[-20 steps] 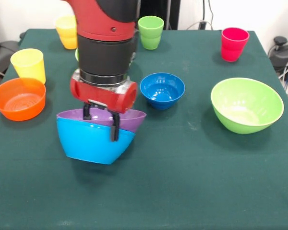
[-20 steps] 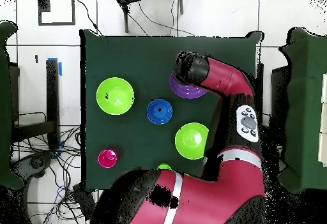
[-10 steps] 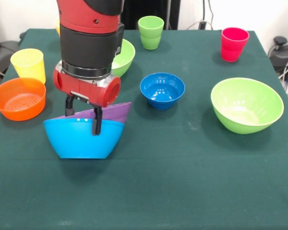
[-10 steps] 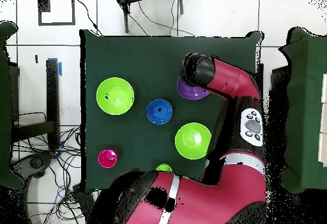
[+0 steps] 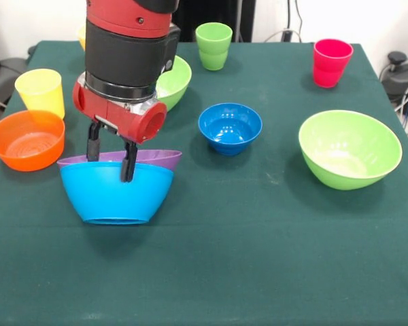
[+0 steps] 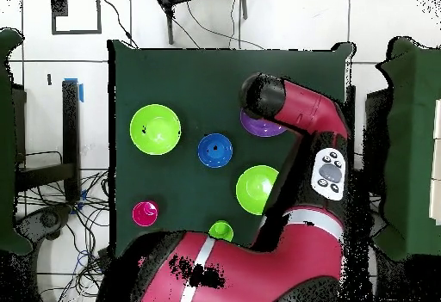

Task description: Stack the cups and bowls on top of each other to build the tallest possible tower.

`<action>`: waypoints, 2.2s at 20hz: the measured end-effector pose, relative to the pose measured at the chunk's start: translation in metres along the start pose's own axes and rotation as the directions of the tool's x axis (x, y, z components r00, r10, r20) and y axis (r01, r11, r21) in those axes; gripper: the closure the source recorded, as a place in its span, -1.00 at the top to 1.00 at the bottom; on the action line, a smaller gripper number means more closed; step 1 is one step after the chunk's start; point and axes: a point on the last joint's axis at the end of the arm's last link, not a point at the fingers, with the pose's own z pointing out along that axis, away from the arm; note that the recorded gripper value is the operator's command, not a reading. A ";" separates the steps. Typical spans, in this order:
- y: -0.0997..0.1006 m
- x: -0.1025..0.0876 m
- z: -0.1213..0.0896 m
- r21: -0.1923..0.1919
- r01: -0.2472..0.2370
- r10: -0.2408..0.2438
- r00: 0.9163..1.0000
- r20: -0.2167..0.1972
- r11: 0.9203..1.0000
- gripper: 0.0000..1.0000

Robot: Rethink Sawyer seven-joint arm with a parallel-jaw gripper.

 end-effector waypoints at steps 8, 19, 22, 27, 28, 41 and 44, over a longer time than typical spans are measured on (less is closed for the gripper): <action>0.006 0.003 -0.011 0.029 -0.077 0.076 0.997 0.024 0.997 1.00; 0.021 0.009 -0.031 0.055 -0.124 0.121 0.991 0.056 0.991 1.00; 0.025 0.009 -0.035 0.055 -0.142 0.139 0.989 0.057 0.988 1.00; 0.029 0.007 -0.041 0.050 -0.215 0.212 0.976 0.058 0.975 1.00; 0.029 0.007 -0.043 0.050 -0.234 0.231 0.971 0.059 0.971 1.00; 0.018 0.016 -0.030 0.104 -0.434 0.429 0.901 0.065 0.895 1.00; 0.012 0.020 -0.026 0.130 -0.439 0.433 0.899 0.072 0.889 1.00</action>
